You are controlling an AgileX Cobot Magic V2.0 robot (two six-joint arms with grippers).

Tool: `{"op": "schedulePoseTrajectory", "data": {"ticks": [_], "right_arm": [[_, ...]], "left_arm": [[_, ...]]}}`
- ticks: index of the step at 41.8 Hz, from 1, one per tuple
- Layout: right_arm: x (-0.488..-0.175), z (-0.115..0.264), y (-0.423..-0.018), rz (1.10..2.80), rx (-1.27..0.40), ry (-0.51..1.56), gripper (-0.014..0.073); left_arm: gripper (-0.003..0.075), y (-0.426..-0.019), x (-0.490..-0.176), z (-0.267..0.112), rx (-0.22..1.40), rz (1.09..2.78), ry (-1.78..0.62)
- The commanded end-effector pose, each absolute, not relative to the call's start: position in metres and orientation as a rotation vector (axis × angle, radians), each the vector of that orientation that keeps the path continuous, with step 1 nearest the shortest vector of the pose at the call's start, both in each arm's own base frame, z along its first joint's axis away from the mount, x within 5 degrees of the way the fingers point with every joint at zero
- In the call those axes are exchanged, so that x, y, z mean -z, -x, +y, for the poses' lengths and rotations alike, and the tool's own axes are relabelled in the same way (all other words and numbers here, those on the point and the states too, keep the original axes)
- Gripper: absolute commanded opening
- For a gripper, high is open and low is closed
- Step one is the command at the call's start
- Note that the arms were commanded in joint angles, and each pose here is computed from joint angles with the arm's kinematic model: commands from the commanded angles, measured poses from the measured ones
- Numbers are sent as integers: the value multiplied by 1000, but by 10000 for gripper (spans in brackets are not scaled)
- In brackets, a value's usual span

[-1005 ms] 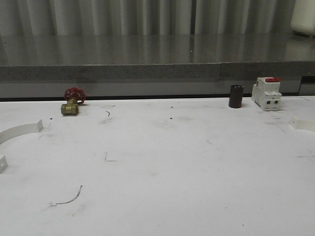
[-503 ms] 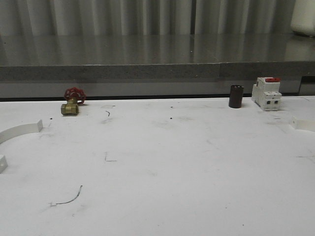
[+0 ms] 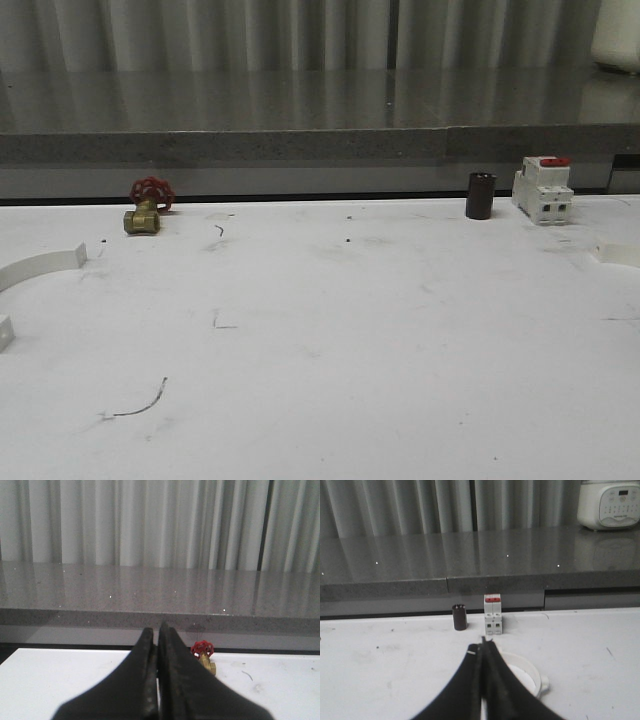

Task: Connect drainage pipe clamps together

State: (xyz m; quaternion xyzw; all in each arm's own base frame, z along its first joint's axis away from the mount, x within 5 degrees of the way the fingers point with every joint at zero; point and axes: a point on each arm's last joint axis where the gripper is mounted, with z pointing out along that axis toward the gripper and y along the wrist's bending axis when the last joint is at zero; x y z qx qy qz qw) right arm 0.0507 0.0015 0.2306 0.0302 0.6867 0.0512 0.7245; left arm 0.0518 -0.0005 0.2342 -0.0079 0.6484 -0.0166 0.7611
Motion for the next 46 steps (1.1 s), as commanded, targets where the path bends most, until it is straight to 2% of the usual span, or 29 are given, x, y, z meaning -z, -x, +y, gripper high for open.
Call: {"op": "schedulePoseTrajectory", "data": {"ticks": [1, 8, 11, 16, 22, 30, 41, 43, 46], "right_arm": [[-274, 1, -38, 1383, -117, -68, -118], [-331, 1, -32, 1418, -114, -64, -118], [-355, 2, -39, 1488, -113, -65, -118], [-378, 2, -54, 1653, -110, -69, -118], [-367, 3, -81, 1854, -103, -76, -118], [-336, 3, -111, 2089, -95, -87, -118], [-316, 4, -134, 2220, -87, -93, -111], [-315, 4, -137, 2234, -83, -92, -73], [-313, 3, -139, 2245, -69, -87, 83]], "left_arm": [[-20, -39, -282, 0, 41, 1252, 21], [-20, -36, -340, 0, 11, 1301, 0], [-20, -40, -368, 0, 10, 1342, 0], [-20, -59, -389, 0, 9, 1506, 2], [-20, -90, -374, 0, 7, 1703, 2], [-20, -129, -350, -1, 5, 1929, 2], [-20, -170, -321, -1, 14, 2128, 8], [-20, -174, -318, -2, 27, 2154, 17], [-19, -177, -315, -2, 28, 2172, 15]]}}
